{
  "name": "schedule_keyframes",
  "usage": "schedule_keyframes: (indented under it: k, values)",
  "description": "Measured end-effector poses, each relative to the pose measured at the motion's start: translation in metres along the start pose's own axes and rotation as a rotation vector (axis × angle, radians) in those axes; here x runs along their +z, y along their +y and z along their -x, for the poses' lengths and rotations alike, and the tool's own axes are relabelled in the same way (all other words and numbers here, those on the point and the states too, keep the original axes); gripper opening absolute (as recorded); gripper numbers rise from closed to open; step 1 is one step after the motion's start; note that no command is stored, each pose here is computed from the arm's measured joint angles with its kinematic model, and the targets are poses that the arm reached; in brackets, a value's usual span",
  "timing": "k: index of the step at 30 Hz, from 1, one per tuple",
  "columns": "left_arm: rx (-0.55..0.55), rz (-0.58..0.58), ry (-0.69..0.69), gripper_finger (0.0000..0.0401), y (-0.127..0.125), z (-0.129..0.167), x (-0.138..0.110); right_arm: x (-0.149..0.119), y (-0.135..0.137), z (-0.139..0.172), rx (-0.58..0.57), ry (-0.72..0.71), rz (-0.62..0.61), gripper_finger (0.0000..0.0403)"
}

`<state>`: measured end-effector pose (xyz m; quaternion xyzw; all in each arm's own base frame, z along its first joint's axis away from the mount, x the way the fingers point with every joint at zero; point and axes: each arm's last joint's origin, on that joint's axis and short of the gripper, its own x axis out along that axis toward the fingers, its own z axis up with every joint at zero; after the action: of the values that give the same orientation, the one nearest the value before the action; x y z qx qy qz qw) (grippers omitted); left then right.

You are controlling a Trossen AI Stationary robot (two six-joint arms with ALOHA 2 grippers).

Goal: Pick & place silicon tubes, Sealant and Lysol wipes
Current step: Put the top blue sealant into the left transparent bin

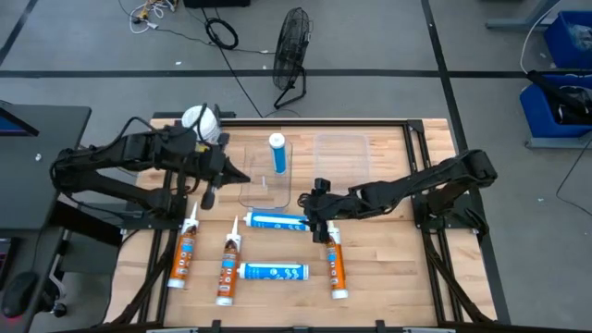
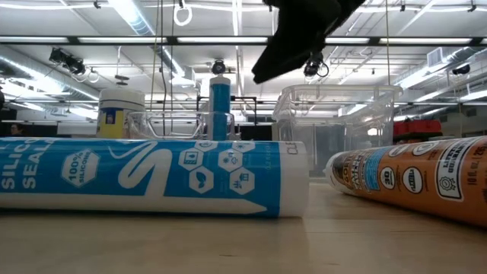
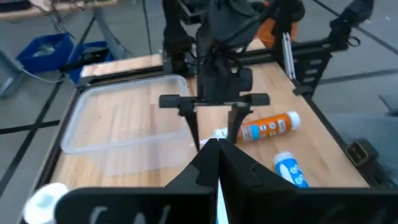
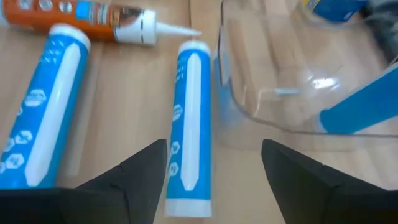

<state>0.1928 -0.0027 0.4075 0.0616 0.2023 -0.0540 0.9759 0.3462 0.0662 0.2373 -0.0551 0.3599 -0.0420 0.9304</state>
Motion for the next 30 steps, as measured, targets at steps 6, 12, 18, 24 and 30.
schedule_keyframes:
  k: [6, 12, 18, 24, 30]
  values:
    - [-0.018, -0.006, 0.005, 0.0018, -0.004, -0.004, -0.003, -0.009, 0.010, -0.024, 0.007, 0.031, -0.001, 0.0268]
    - [-0.016, -0.007, -0.010, 0.0018, -0.004, -0.001, -0.002, -0.016, 0.018, -0.041, -0.001, 0.047, 0.018, 0.0267]
    - [-0.016, -0.006, -0.008, 0.0018, -0.004, -0.001, -0.002, -0.016, 0.028, -0.041, 0.010, 0.025, 0.025, 0.0267]
    - [-0.016, -0.007, -0.007, 0.0018, -0.004, -0.001, -0.002, -0.019, 0.049, -0.035, -0.042, -0.006, 0.113, 0.0267]
    - [-0.016, -0.007, -0.008, 0.0018, -0.004, -0.001, -0.002, -0.015, 0.066, -0.024, -0.187, -0.042, 0.195, 0.0268]
